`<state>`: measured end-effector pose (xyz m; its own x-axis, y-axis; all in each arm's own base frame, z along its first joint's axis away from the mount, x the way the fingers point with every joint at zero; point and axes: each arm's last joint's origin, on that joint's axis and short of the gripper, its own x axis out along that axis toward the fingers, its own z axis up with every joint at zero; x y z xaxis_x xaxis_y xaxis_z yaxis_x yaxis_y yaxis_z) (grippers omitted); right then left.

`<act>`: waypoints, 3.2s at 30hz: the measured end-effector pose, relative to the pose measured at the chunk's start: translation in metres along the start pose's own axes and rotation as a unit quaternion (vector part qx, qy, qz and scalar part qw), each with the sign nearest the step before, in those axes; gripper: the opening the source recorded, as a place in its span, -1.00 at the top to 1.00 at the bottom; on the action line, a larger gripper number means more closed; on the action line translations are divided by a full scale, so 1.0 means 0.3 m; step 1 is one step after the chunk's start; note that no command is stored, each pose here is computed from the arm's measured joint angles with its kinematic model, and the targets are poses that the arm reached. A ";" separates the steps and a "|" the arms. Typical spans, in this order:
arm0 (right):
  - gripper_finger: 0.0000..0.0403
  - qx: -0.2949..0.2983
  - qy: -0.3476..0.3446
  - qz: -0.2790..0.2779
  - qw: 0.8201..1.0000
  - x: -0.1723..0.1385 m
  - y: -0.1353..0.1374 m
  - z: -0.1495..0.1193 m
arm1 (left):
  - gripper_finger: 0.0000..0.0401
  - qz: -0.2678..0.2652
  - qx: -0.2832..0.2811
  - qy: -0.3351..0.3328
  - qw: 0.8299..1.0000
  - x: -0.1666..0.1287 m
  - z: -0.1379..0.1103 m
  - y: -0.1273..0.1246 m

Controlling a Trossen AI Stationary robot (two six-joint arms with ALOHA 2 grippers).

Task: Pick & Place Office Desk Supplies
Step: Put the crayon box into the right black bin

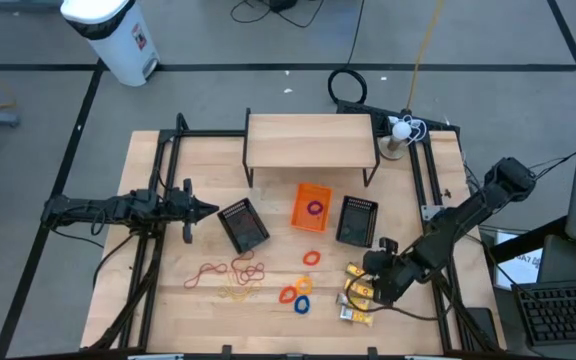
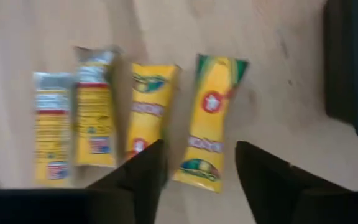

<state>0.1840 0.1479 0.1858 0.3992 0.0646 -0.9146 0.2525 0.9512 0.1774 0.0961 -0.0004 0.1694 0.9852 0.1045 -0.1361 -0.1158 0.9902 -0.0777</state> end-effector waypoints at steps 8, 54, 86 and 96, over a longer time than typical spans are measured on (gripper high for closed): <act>-0.12 0.002 0.017 -0.047 0.999 0.056 -0.005 -0.015 | 0.95 0.000 0.000 0.000 1.000 0.000 0.000 0.000; 0.52 -0.101 -0.140 0.037 0.984 -0.010 -0.023 0.007 | 0.95 0.000 0.000 0.000 1.000 0.000 0.000 0.000; 0.53 -0.080 -0.526 0.129 0.837 -0.300 -0.375 0.049 | 0.95 0.000 -0.004 0.000 1.000 0.000 0.000 0.000; 0.53 -0.062 -0.560 0.133 0.815 -0.279 -0.438 -0.026 | 0.95 0.000 -0.004 0.000 1.000 0.000 0.000 0.000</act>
<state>0.1106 0.0198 0.2361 0.9974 0.0246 0.0678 -0.0386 0.9761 0.2137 0.0961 -0.0004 0.1694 0.9851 0.1047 -0.1361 -0.1170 0.9894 -0.0857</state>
